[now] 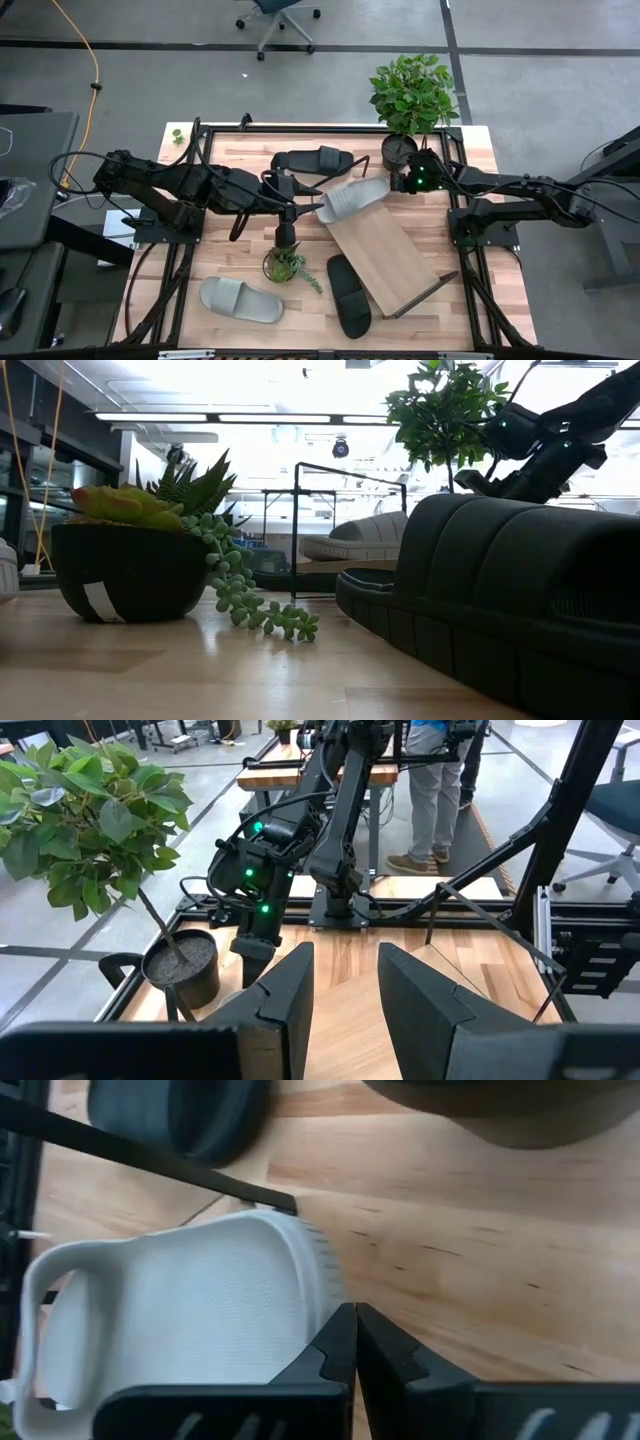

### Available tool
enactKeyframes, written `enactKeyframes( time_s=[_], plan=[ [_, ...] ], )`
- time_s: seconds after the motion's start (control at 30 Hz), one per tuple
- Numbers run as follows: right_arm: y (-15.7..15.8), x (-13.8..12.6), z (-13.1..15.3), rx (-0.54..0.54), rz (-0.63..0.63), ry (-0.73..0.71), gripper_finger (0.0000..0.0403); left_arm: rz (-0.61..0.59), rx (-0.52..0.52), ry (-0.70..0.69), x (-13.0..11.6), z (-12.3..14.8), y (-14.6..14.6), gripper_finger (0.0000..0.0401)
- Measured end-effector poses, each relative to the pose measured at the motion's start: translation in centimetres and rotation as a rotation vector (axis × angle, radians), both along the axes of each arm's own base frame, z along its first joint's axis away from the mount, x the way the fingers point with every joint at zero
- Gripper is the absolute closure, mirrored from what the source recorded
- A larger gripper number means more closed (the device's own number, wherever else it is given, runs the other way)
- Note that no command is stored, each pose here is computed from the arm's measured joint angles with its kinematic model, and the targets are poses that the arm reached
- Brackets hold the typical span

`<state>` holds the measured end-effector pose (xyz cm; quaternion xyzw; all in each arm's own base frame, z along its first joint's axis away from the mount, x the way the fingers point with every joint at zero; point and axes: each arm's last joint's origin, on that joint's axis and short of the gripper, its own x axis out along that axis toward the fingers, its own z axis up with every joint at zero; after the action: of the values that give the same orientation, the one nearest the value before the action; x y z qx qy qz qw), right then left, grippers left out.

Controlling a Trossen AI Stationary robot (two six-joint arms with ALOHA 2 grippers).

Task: Pick and place slides into the shelf
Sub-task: Put the top gray slide on the shelf, then put the gray slide on the shelf

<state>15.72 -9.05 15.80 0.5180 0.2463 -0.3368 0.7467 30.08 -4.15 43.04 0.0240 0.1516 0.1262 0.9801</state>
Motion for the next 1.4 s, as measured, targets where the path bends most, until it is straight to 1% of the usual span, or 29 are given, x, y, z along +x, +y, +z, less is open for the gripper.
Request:
enactKeyframes(
  time_s=[0.2, 0.67, 0.8, 0.97, 1.1, 1.27, 1.33, 1.4],
  plan=[
    [-0.2, 0.4, 0.5, -0.034, 0.034, -0.061, 0.0401, 0.000, 0.002, 0.011, 0.0, -0.1, 0.0, 0.0300],
    [-0.1, 0.4, 0.5, -0.035, 0.064, -0.063, 0.0401, -0.004, 0.016, 0.027, -0.1, -0.2, 0.0, 0.0300],
    [-0.2, 0.4, 0.4, -0.033, 0.020, -0.051, 0.0401, -0.024, 0.014, 0.030, -0.1, -0.2, 0.0, 0.0300],
    [-0.3, 0.2, 0.4, -0.060, -0.017, -0.031, 0.0401, -0.030, 0.013, 0.031, -0.1, -0.2, -0.1, 0.0300],
    [-0.2, 0.0, 1.0, -0.081, -0.022, -0.057, 0.0401, -0.033, 0.023, 0.048, -0.5, -0.2, 0.0, 0.0300],
    [0.5, -0.4, 2.6, -0.071, 0.058, -0.179, 0.0401, -0.008, 0.053, 0.063, -2.2, 0.6, 0.6, 0.0300],
    [0.9, -0.7, 3.4, -0.068, 0.120, -0.250, 0.0401, 0.016, 0.060, 0.078, -3.3, 1.0, 1.2, 0.0300],
    [1.4, -0.9, 4.3, -0.050, 0.214, -0.331, 0.0401, 0.034, 0.059, 0.077, -4.4, 1.5, 1.8, 0.0300]
  ],
)
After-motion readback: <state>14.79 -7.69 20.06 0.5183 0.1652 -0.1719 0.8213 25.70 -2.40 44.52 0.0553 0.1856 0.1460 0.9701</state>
